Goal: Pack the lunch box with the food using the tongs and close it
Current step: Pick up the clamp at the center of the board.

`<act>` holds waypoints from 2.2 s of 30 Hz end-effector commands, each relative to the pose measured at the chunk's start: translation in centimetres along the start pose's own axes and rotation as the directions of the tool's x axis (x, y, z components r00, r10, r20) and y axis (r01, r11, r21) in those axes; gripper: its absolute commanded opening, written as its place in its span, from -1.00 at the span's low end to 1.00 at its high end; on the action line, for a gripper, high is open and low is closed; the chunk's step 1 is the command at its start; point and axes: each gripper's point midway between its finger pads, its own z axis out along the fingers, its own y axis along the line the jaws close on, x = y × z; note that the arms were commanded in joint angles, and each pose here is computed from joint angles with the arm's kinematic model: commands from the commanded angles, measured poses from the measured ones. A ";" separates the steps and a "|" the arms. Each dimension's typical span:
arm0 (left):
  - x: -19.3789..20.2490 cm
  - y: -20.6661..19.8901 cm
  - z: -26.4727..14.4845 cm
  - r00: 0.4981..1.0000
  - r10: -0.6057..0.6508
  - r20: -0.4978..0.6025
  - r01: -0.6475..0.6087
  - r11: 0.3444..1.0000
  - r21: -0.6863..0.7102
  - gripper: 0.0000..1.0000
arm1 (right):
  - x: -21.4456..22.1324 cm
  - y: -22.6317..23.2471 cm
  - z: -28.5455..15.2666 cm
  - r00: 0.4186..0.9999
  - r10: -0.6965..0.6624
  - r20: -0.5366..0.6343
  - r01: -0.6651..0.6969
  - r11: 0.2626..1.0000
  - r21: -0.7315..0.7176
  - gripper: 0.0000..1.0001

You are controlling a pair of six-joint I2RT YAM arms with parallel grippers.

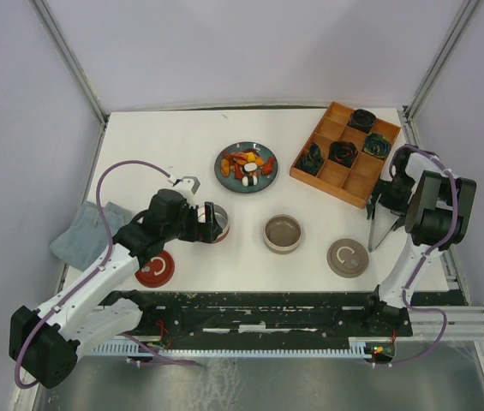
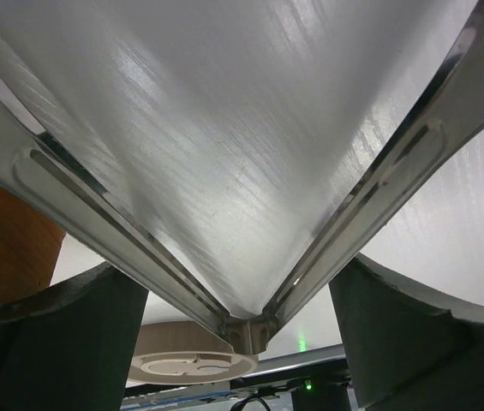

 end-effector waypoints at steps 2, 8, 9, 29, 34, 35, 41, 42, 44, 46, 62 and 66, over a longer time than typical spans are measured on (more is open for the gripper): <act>-0.9 0.1 -0.1 0.999 0.044 0.032 -0.044 0.999 -0.003 0.98 | -0.9 -0.3 1.3 0.999 0.016 0.045 -0.017 0.999 0.029 0.85; -0.8 0.3 -0.2 0.999 0.043 0.032 -0.043 0.999 -0.015 0.99 | 1.1 0.0 1.8 0.998 0.043 0.038 -0.043 0.999 -0.011 0.98; -0.8 0.3 -0.2 0.998 0.043 0.035 -0.042 0.999 -0.015 0.99 | 1.3 0.0 1.9 0.998 0.050 0.046 -0.049 0.999 -0.015 0.98; -0.6 0.1 0.2 0.999 0.048 0.012 -0.048 0.999 -0.005 0.99 | -2.3 -1.7 0.8 0.993 0.048 0.108 -0.055 0.996 0.065 0.91; -0.6 0.1 0.3 0.999 0.049 0.006 -0.049 0.999 -0.003 0.99 | -1.1 -0.9 1.8 0.997 0.046 0.061 -0.047 0.999 0.016 0.84; -0.6 0.1 0.3 0.999 0.048 0.006 -0.048 0.999 -0.002 0.99 | -0.8 -0.8 2.0 0.997 0.047 0.059 -0.047 0.999 0.008 0.82; -0.5 0.1 0.2 0.999 0.047 0.012 -0.047 0.999 -0.003 0.98 | 0.0 -1.0 2.6 0.996 0.056 0.069 -0.057 0.998 0.011 0.59; -0.5 0.1 0.1 0.999 0.046 0.014 -0.046 0.999 -0.004 0.99 | -0.1 -0.9 2.3 0.995 0.060 0.085 -0.061 0.998 0.003 0.52; -0.6 0.1 0.1 0.999 0.046 0.016 -0.046 0.999 -0.004 0.99 | -0.2 -0.9 1.1 0.988 0.078 0.131 -0.076 0.997 -0.016 0.46; -0.6 0.1 0.1 0.999 0.045 0.017 -0.045 0.999 -0.003 0.99 | -0.5 -1.6 -1.3 0.971 0.110 0.211 -0.109 0.994 -0.016 0.41; -0.8 0.1 -0.1 0.999 0.043 0.030 -0.043 0.999 -0.007 0.99 | 2.6 -3.7 -15.9 0.862 0.166 0.480 -0.125 0.985 -0.115 0.32; -0.9 0.2 -0.1 0.999 0.042 0.034 -0.042 0.999 -0.012 0.99 | 3.8 -3.1 -19.2 0.838 0.154 0.523 -0.063 0.980 -0.187 0.32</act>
